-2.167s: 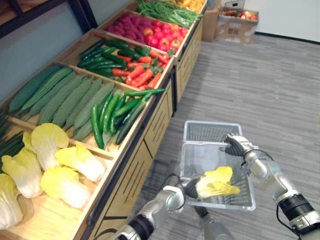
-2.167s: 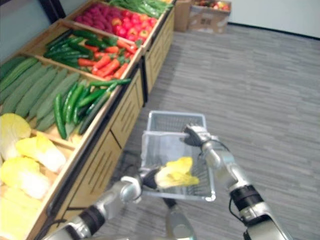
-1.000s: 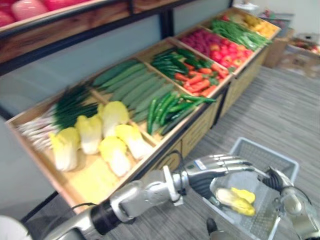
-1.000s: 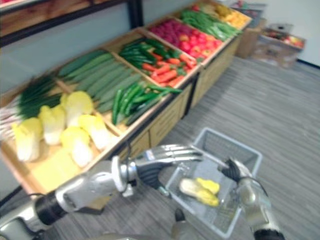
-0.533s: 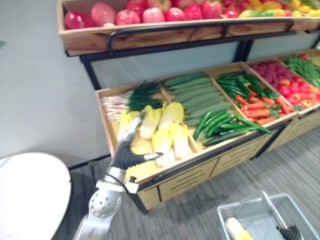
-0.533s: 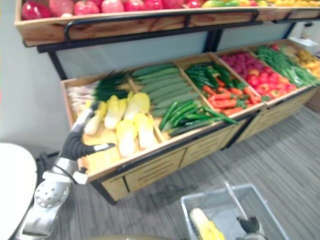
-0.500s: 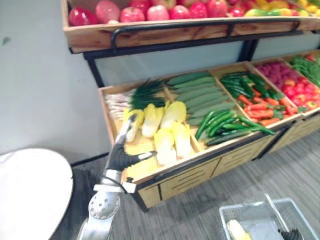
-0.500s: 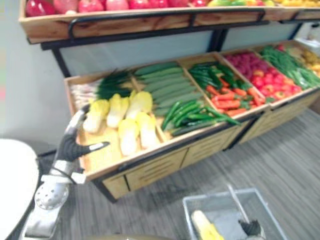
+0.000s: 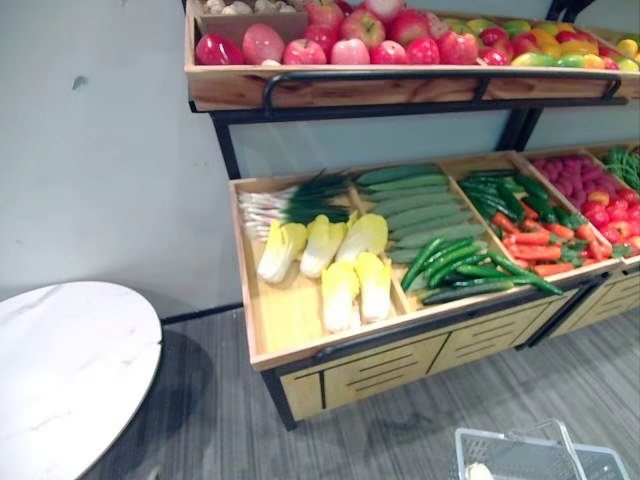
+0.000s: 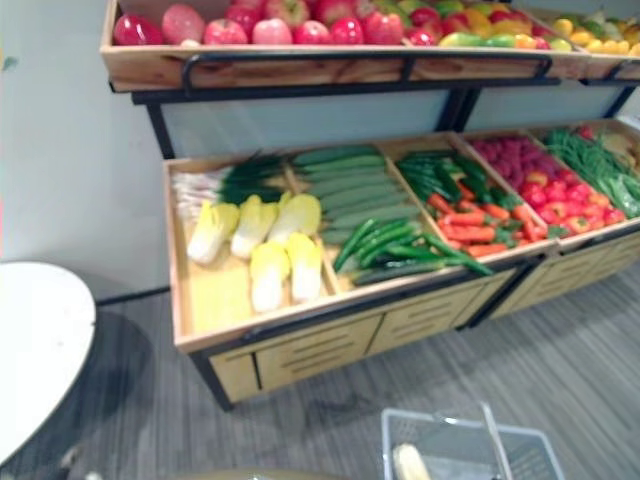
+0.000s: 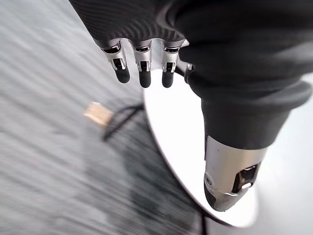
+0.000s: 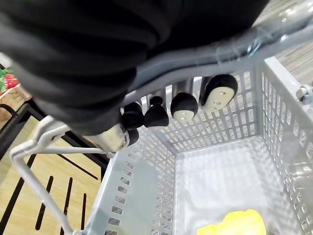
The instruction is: Pick vegetable in the basket
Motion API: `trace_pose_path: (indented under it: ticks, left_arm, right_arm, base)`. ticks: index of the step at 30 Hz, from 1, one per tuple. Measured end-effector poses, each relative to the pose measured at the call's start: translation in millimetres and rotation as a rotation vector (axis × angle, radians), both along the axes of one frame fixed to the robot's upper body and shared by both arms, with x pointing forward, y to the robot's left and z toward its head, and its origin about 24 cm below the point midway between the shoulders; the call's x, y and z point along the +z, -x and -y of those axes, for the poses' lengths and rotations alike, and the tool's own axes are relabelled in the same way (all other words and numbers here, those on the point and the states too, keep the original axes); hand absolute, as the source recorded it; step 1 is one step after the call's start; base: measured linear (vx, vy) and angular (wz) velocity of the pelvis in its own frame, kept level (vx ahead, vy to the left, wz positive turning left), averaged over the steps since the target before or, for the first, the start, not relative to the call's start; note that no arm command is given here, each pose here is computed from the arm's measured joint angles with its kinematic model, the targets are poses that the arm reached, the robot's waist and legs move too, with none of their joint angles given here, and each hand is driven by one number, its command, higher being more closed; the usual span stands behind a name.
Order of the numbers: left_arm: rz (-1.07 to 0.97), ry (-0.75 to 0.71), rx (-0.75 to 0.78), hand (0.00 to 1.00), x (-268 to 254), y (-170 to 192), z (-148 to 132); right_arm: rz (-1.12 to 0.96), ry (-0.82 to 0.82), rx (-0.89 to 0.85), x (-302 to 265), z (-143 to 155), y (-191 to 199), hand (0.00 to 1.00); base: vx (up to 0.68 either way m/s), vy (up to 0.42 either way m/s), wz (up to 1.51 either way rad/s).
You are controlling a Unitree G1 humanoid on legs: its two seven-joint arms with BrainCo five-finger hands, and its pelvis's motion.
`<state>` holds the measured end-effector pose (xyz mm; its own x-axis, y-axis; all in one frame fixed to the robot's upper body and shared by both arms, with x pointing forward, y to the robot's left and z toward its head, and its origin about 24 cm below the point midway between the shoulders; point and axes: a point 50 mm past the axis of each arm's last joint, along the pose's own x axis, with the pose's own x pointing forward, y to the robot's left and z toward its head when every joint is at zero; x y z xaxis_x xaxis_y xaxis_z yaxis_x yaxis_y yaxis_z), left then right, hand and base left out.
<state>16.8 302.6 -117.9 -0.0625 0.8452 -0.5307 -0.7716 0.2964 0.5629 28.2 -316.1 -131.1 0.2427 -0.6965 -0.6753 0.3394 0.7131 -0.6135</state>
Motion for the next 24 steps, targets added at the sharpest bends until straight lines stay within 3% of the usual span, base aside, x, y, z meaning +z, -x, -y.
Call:
trace_pose_path:
  ticks: [3,6,11,20,24]
  left_arm:
    - [-0.086,0.137,0.000,0.00,-20,21,22]
    - [-0.163,0.272,-0.131,0.00,-34,25,44]
    - [-0.253,0.360,-0.352,0.00,-42,19,57]
    - [-0.266,0.349,-0.612,0.00,-42,-16,61]
    - [-0.301,0.305,-0.725,0.00,-39,-29,54]
  right_arm:
    - [-0.012,-0.017,-0.026,-4,-5,3,1.00]
    - [-0.007,-0.012,-0.017,-4,-6,-2,1.00]
    - [-0.005,-0.009,0.051,-4,-7,-14,1.00]
    - [0.055,0.011,0.072,2,-6,-31,1.00]
    - [0.158,0.013,0.172,8,-22,-64,1.00]
  base:
    - [0.05,-0.006,0.00]
    - [0.05,-0.009,-0.04]
    - [0.06,-0.013,-0.19]
    - [0.02,0.029,-0.17]
    - [-0.07,0.160,-1.08]
